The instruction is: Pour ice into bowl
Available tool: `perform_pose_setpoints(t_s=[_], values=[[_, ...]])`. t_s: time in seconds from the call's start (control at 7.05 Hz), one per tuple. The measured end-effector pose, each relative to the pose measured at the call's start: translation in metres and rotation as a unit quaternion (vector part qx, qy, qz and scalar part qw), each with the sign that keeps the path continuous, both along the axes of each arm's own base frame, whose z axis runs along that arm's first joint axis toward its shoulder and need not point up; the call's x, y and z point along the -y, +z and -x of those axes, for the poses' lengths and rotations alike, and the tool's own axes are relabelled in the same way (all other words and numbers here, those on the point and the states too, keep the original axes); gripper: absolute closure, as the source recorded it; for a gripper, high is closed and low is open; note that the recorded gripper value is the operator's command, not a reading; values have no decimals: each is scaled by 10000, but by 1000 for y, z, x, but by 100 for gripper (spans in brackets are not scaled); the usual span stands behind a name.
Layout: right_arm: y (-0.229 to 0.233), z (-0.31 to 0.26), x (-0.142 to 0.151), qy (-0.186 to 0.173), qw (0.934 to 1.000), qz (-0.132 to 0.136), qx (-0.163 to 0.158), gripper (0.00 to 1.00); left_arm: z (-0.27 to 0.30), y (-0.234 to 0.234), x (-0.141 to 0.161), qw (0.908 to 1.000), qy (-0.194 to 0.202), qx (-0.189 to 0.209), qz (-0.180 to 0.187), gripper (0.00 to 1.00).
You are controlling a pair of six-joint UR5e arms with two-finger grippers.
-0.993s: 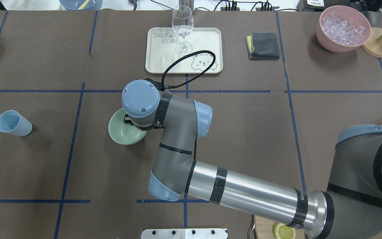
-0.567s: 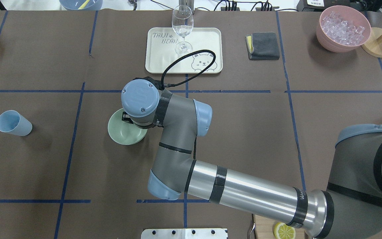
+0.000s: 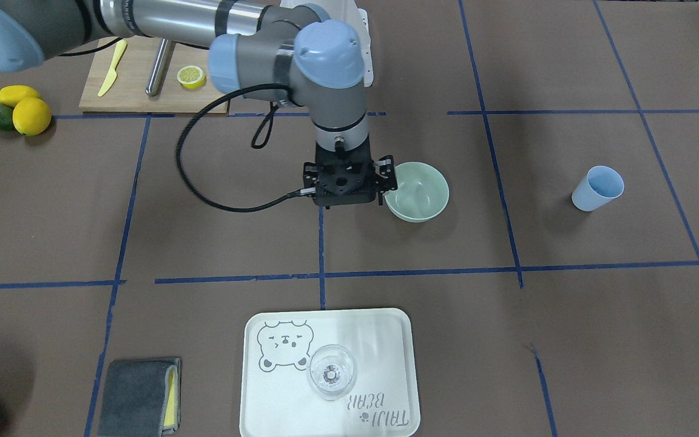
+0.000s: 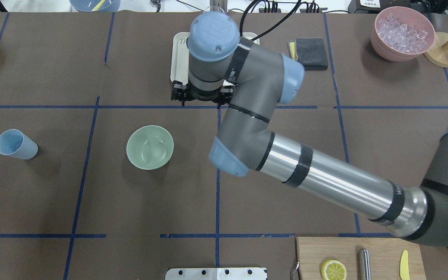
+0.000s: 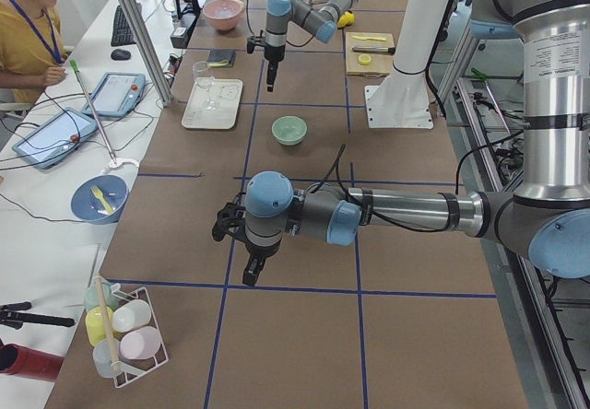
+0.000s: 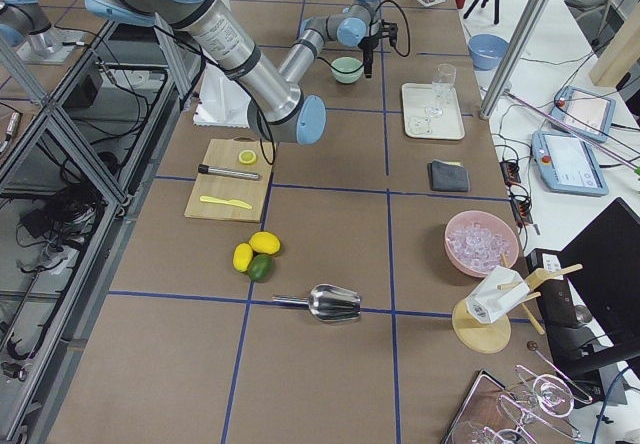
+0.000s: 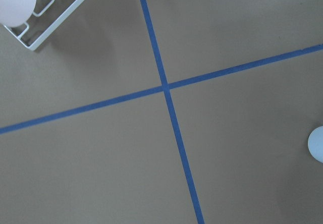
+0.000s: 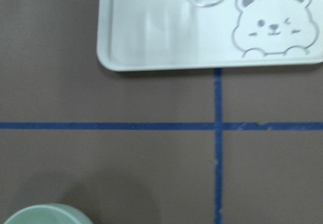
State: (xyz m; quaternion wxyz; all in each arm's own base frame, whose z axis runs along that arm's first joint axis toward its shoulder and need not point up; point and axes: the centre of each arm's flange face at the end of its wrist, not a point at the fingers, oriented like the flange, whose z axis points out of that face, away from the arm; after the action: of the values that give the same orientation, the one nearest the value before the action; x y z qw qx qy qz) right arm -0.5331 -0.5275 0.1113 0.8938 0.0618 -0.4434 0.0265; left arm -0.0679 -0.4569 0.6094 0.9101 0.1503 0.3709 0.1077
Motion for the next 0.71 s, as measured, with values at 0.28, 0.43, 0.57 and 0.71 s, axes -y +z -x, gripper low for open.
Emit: perform_pose_setpoints(t_s=[0.28, 0.43, 0.57, 0.71], values=[[94, -122, 46, -522, 9975, -440, -174, 0, -1, -9, 4, 9990, 9, 7, -452, 0], [148, -190, 70, -828, 9935, -720, -290, 0, -1, -13, 6, 9977, 9, 6, -673, 0], [201, -258, 87, -1087, 9884, -981, -400, 0, -1, -19, 8, 9953, 3, 2, -967, 0], [255, -326, 94, -1239, 9840, -1166, -534, 0, -1, -26, 10, 9910, -21, -7, -1338, 0]])
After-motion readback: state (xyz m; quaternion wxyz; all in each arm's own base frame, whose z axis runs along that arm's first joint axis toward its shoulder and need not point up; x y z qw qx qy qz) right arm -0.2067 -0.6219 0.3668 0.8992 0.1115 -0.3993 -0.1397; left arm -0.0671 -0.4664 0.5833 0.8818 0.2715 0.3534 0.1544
